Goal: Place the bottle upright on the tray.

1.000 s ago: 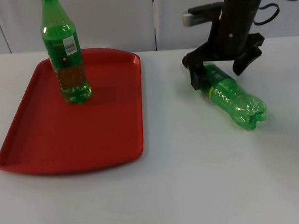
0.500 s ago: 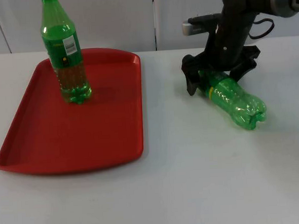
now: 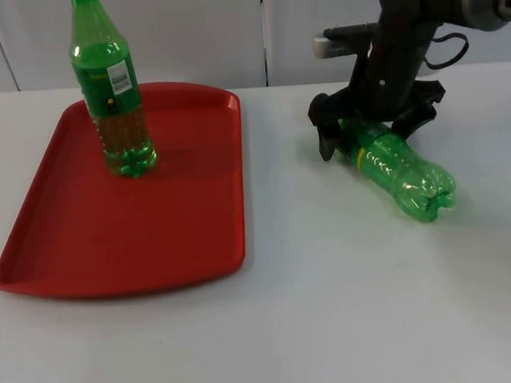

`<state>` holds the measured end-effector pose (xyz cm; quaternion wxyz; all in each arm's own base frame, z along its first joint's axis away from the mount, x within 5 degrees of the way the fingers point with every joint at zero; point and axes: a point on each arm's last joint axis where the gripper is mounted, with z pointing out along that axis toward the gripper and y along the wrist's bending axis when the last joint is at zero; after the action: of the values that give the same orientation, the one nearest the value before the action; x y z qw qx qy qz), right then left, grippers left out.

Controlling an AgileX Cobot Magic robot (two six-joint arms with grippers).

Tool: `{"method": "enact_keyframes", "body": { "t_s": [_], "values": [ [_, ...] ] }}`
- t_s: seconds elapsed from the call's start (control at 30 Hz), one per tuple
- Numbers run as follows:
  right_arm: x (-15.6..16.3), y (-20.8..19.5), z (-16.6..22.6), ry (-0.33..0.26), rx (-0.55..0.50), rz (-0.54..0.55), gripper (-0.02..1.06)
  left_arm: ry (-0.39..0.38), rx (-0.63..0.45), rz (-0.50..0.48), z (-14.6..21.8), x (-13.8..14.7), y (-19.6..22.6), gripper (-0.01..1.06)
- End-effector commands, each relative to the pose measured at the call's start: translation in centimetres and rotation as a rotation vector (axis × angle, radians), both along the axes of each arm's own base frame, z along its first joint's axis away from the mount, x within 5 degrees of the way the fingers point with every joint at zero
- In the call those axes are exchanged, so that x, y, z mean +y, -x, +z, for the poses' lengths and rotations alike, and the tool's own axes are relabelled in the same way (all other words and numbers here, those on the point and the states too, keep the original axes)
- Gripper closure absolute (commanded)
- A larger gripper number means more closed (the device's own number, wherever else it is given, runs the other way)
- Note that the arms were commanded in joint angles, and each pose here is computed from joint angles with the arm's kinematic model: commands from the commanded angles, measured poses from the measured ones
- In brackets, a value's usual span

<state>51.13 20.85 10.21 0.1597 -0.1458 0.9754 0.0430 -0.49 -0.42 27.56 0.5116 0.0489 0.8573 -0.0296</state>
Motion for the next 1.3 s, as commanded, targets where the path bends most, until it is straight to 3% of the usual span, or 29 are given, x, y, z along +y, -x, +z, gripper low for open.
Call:
{"method": "enact_keyframes", "body": {
  "t_s": [0.0,0.07,0.13,0.2,0.23,0.27,0.3,0.33,0.6,0.8,1.07,1.27],
  "values": [
    [0.5,0.0,0.2,-0.019,-0.011,0.001,0.16,0.008,-0.002,0.002,-0.1,0.0,0.0,0.00],
    [0.6,0.0,0.2,-0.025,-0.011,0.000,0.22,0.008,-0.002,0.002,-0.1,0.0,0.0,0.00],
    [0.6,0.0,0.4,-0.029,-0.022,0.004,0.40,0.008,-0.002,0.002,-0.1,0.0,0.0,0.00],
    [0.6,-0.1,1.1,-0.036,-0.039,0.004,0.66,0.008,-0.002,0.002,-0.1,0.0,0.0,0.00],
    [0.6,-0.1,1.1,-0.036,-0.039,0.004,0.66,0.008,-0.002,0.002,-0.1,0.0,0.0,0.00],
    [0.6,-0.1,1.6,-0.035,-0.051,0.012,0.77,0.008,-0.002,0.002,-0.1,0.0,0.0,0.00],
    [0.6,-0.1,2.5,-0.032,-0.073,0.040,0.96,0.008,-0.002,0.002,-0.1,0.0,0.0,0.00],
    [0.6,-0.1,2.9,-0.031,-0.083,0.053,1.04,0.008,-0.002,0.002,-0.1,0.0,0.0,0.00],
    [0.5,0.3,8.2,-0.060,-0.161,0.060,1.05,0.008,-0.002,0.002,-0.1,0.0,0.0,0.00],
    [0.0,1.3,14.3,-0.081,-0.258,0.088,1.05,0.008,-0.002,0.002,-0.1,0.0,0.0,0.00],
    [-0.4,3.6,22.2,-0.184,-0.391,0.096,1.05,0.008,-0.002,0.002,-0.1,0.0,0.0,0.00],
    [-0.3,6.2,26.4,-0.193,-0.431,0.123,1.05,0.008,-0.002,0.002,-0.1,0.0,0.0,0.00]
  ]
}}
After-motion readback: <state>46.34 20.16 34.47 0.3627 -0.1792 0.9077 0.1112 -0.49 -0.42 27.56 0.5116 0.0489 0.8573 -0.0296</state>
